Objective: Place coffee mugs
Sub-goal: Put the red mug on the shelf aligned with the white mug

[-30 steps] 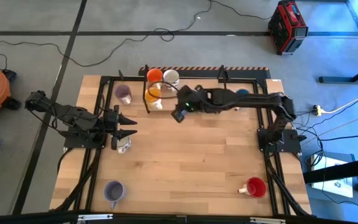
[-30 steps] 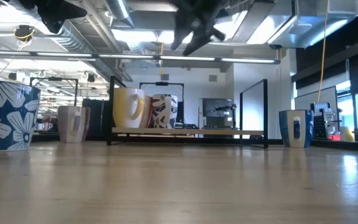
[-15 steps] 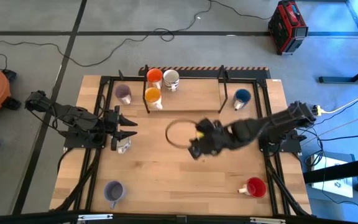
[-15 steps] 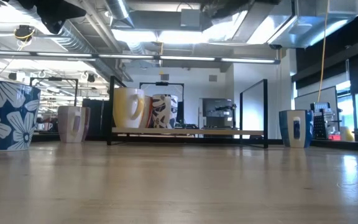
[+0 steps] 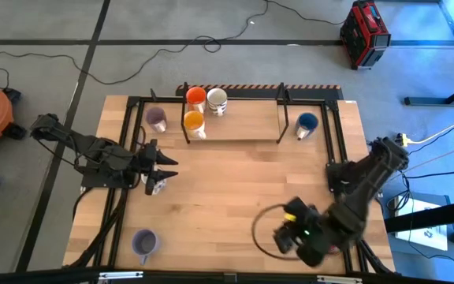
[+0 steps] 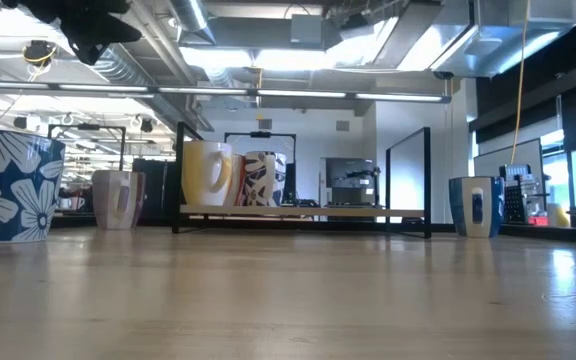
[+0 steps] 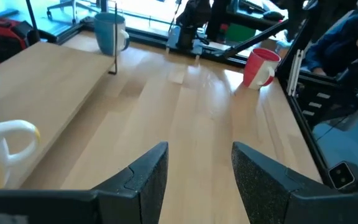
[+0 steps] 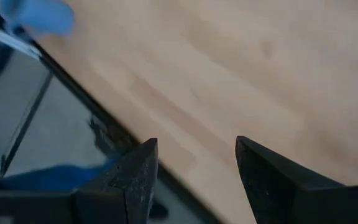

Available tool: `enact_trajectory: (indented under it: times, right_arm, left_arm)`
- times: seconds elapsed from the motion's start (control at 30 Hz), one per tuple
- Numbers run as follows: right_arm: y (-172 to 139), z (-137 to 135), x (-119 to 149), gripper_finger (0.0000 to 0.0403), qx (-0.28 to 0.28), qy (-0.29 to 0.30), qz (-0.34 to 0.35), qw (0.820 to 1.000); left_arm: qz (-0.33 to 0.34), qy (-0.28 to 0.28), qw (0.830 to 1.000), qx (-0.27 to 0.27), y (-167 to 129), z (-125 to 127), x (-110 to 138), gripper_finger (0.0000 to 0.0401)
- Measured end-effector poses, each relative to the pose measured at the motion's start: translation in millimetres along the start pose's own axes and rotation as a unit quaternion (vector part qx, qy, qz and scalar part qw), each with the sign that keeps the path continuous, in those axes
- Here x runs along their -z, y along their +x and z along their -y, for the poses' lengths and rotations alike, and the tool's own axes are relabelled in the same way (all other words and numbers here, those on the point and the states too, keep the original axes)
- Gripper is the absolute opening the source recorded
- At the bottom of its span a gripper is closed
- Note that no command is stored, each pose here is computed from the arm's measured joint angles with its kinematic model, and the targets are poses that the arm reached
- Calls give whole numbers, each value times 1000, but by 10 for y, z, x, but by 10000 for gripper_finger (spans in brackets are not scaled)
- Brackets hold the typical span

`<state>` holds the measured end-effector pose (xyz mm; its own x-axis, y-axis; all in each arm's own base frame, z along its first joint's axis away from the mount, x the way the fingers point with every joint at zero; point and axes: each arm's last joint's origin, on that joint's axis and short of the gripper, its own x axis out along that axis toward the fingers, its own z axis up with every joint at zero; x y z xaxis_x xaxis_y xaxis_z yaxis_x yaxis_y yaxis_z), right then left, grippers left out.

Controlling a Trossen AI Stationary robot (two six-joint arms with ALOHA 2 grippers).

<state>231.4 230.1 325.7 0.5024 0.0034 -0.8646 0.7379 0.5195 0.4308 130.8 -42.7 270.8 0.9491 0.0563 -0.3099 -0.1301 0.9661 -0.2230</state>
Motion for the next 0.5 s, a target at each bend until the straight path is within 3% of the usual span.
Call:
enact_trajectory:
  times: [0.1,0.23,0.37,0.5]
  right_arm:
    - [-71,103,197,204,36,25,-47,998]
    - [-131,282,370,204,128,62,-87,986]
    - [-142,407,489,204,203,108,-82,970]
    - [-67,412,552,204,225,107,-77,965]
  left_arm:
    - [-2,1,1000,-1,14,5,5,172]
    - [-1,1,1000,-2,12,4,3,172]
    - [1,2,1000,2,12,8,-2,172]
    - [-1,3,1000,2,12,8,-1,172]
